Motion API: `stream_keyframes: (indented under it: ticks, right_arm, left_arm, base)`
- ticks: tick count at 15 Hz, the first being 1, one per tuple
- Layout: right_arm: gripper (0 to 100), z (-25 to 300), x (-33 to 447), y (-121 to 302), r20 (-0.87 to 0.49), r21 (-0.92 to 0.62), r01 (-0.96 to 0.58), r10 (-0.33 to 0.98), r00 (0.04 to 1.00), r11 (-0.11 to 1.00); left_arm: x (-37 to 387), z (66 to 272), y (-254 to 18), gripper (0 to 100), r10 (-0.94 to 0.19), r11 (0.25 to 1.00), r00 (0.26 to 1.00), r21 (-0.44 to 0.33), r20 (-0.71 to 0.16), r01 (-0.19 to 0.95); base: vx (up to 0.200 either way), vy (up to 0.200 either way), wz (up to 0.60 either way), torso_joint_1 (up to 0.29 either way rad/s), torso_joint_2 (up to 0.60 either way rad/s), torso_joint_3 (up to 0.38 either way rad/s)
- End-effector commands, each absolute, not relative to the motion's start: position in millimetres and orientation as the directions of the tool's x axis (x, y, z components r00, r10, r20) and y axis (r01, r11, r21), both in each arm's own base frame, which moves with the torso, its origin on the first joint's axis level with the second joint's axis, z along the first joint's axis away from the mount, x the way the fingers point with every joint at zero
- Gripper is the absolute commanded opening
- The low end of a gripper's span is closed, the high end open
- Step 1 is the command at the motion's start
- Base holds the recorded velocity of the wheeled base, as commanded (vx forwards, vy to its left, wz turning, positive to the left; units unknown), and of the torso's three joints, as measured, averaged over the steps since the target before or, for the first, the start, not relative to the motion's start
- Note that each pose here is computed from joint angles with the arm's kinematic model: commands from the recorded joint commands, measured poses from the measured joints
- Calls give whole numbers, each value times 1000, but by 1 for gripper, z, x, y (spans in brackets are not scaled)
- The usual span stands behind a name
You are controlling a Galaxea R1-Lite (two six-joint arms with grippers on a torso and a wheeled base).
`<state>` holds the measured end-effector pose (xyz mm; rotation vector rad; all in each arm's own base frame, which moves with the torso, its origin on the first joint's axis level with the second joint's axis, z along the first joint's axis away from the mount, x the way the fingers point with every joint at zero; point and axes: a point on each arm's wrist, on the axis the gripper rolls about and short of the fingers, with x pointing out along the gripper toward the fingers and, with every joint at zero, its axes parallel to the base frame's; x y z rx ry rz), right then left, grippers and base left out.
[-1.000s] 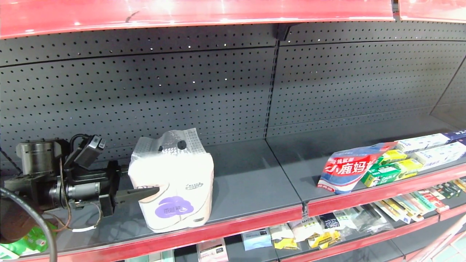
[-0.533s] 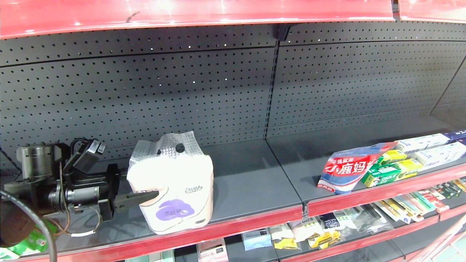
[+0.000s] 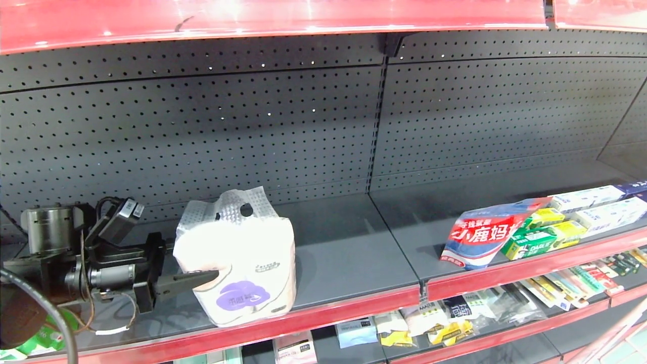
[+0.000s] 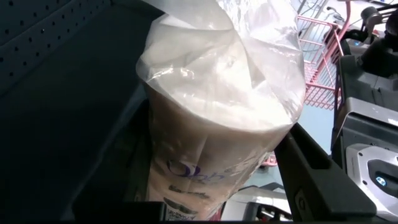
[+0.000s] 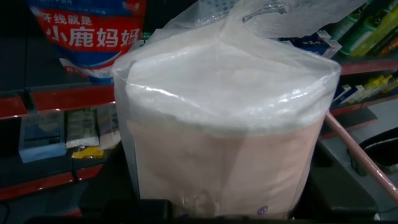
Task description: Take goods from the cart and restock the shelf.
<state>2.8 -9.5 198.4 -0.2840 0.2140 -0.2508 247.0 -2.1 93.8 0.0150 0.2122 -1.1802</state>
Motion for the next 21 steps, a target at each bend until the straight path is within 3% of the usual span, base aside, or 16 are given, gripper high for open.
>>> stream_keyframes:
  ticks: [1, 21]
  right_arm:
    - [0, 198, 3, -9, -175, -303, 212, -273, 946, 929]
    - [0, 197, 6, -9, -191, -302, 208, -273, 943, 930]
  left_arm:
    - [244, 90, -1, 0, -913, 389, 366, -118, -178, 914]
    - [221, 94, -2, 0, -896, 425, 397, -126, -199, 896]
  base:
    - [0, 0, 0, 0, 0, 0]
    - [0, 0, 0, 0, 0, 0]
